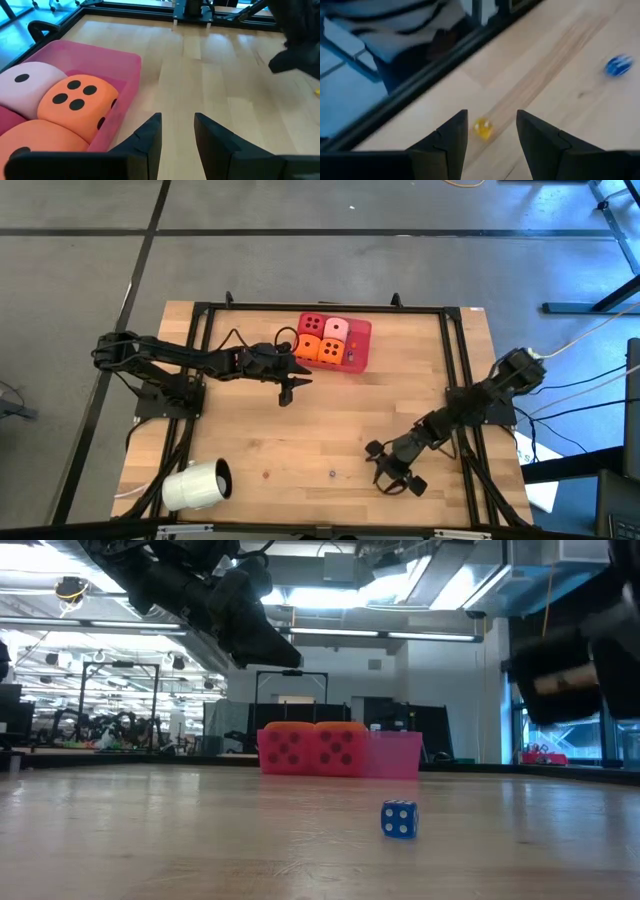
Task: Pick & Place Dice
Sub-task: Put the small yellow dice into the red container
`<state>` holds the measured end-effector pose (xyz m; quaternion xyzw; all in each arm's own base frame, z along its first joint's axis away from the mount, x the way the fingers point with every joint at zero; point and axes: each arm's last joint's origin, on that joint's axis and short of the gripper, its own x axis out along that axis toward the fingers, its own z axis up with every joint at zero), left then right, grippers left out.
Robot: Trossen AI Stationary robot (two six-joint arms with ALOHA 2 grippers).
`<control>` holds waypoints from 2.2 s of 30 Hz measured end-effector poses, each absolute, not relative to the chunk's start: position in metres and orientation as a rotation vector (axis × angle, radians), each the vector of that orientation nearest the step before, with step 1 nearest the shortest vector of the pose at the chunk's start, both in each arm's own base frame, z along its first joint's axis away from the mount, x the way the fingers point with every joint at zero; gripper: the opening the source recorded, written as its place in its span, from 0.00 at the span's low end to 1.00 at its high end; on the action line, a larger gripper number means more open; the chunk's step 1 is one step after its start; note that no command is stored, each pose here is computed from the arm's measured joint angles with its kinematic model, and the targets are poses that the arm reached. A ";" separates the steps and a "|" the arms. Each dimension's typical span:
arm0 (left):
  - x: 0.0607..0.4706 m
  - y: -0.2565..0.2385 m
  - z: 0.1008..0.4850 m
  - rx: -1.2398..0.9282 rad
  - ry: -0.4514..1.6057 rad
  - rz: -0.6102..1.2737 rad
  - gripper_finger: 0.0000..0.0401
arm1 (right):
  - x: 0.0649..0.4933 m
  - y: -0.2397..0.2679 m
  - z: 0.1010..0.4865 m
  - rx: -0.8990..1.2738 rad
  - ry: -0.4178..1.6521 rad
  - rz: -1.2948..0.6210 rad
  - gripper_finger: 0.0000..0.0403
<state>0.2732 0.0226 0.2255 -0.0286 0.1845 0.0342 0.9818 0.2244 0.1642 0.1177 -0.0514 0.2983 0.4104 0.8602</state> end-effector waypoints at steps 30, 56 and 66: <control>0.273 0.023 0.225 -0.062 0.379 0.068 0.28 | 0.236 0.189 0.072 -0.244 0.608 0.888 0.14; 0.271 0.023 0.221 -0.061 0.417 0.070 0.28 | 0.263 0.149 0.078 -0.424 0.507 0.775 0.14; 0.271 0.023 0.221 -0.061 0.417 0.070 0.28 | 0.270 0.137 0.079 -0.469 0.492 0.754 0.18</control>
